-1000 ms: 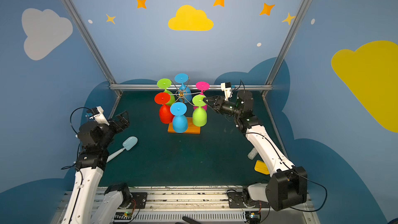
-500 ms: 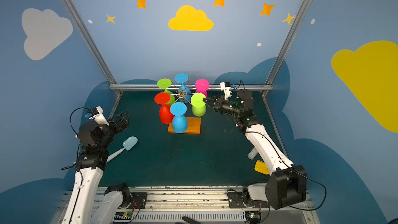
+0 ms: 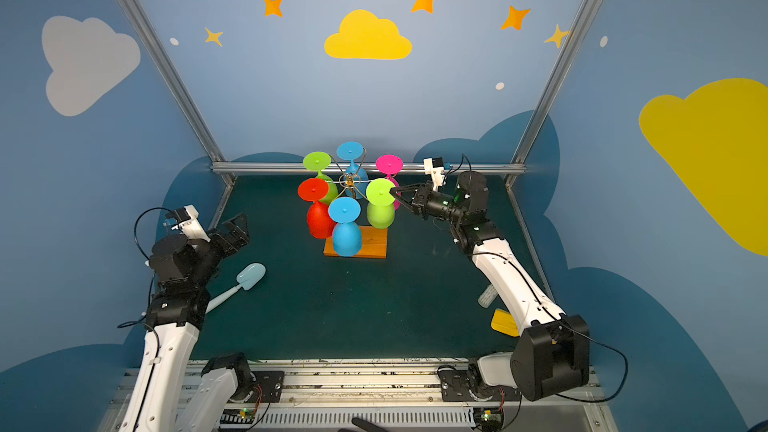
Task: Take the wine glass off the wine glass rack
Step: 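Raise both arms and reach the right gripper toward the lime green glass, then close the right gripper on the lime green glass rim and pull it off the rack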
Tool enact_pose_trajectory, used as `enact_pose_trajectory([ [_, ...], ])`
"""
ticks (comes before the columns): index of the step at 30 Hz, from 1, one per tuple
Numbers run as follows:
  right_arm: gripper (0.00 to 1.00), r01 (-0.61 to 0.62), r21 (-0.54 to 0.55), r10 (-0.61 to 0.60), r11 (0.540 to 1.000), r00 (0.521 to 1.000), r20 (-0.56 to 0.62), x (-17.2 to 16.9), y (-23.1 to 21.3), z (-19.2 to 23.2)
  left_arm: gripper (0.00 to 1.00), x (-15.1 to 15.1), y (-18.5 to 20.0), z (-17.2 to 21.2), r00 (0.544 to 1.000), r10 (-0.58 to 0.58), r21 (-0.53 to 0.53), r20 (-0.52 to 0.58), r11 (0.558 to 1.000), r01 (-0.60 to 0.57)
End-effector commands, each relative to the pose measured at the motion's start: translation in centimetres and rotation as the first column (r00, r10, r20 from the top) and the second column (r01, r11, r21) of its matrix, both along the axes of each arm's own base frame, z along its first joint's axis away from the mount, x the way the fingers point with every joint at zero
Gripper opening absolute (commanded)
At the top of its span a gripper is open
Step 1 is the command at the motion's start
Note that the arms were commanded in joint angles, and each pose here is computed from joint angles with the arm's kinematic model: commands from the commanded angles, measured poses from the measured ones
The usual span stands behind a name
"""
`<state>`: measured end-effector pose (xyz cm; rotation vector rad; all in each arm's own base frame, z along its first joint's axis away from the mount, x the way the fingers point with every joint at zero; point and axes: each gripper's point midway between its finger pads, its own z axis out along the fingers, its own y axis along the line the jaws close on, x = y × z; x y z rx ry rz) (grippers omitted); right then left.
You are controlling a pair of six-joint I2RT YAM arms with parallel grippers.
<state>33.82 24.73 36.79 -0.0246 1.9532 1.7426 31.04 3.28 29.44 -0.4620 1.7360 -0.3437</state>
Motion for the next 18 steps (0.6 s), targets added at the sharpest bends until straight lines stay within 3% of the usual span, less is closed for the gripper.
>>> enact_pose_trajectory([
  [1, 0.00, -0.010, 0.025, 0.008, 1.000, 0.999, 0.051, -0.6, -0.3, 2.2, 0.99, -0.1, -0.1, 0.2, 1.000, -0.004, -0.003, 0.022, 1.000, 0.004],
  [18, 0.00, 0.017, -0.027, -0.016, 0.999, 0.998, 0.060, -2.7, -1.2, 1.7, 1.00, -0.2, -0.1, 0.4, 1.000, -0.006, -0.012, 0.031, 1.000, 0.006],
])
